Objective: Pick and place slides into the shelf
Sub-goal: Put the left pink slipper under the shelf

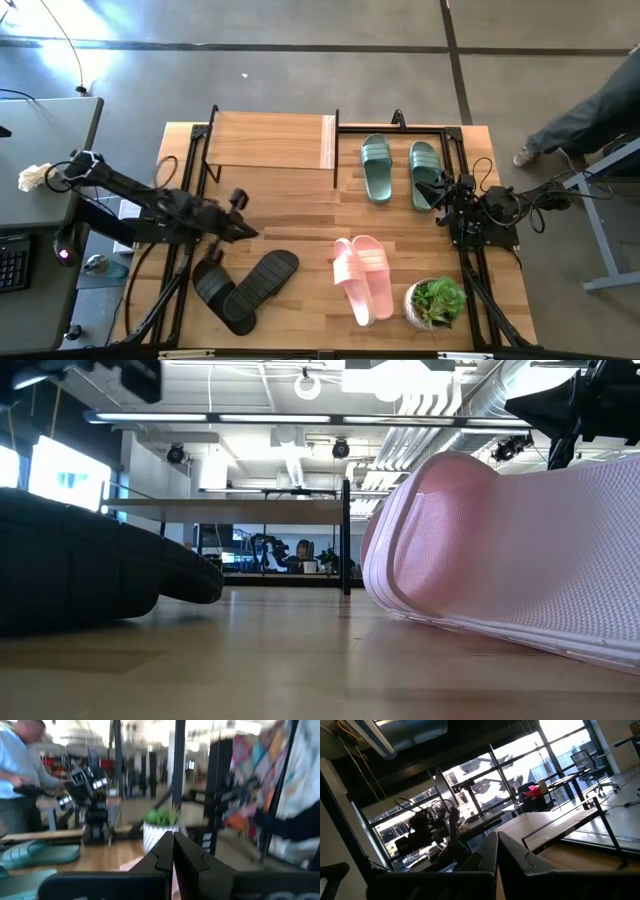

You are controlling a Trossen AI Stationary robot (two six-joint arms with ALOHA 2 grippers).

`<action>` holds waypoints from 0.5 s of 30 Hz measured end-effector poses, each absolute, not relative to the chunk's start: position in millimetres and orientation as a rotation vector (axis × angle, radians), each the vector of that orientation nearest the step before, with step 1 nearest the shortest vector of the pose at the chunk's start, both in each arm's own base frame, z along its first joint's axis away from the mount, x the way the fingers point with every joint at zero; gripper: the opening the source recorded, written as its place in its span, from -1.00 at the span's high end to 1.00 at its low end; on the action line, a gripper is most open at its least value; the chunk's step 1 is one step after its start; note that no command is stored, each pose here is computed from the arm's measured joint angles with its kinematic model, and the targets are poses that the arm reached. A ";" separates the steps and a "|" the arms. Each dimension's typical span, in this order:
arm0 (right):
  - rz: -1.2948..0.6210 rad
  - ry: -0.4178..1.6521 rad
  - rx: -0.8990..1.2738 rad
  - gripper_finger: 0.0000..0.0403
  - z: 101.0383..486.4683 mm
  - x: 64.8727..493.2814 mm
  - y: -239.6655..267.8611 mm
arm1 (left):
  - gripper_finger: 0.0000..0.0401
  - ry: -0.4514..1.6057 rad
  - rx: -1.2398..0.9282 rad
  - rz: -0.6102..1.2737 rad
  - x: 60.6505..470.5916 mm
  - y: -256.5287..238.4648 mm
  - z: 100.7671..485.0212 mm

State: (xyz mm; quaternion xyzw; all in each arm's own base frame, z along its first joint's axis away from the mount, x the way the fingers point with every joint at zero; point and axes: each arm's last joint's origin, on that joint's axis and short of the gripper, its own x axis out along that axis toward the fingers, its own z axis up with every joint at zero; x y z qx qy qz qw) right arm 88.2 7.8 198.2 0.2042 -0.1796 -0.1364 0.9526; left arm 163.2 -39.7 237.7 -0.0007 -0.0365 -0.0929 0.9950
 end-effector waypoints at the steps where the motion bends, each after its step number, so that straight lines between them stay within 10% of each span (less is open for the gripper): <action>1: -0.278 -0.362 0.414 1.00 197.9 88.3 7.8 | 1.00 -0.030 0.021 -0.183 174.7 -42.5 240.0; 15: -0.283 -0.325 0.400 1.00 194.3 89.5 8.2 | 1.00 0.431 0.305 0.339 326.5 -134.5 234.8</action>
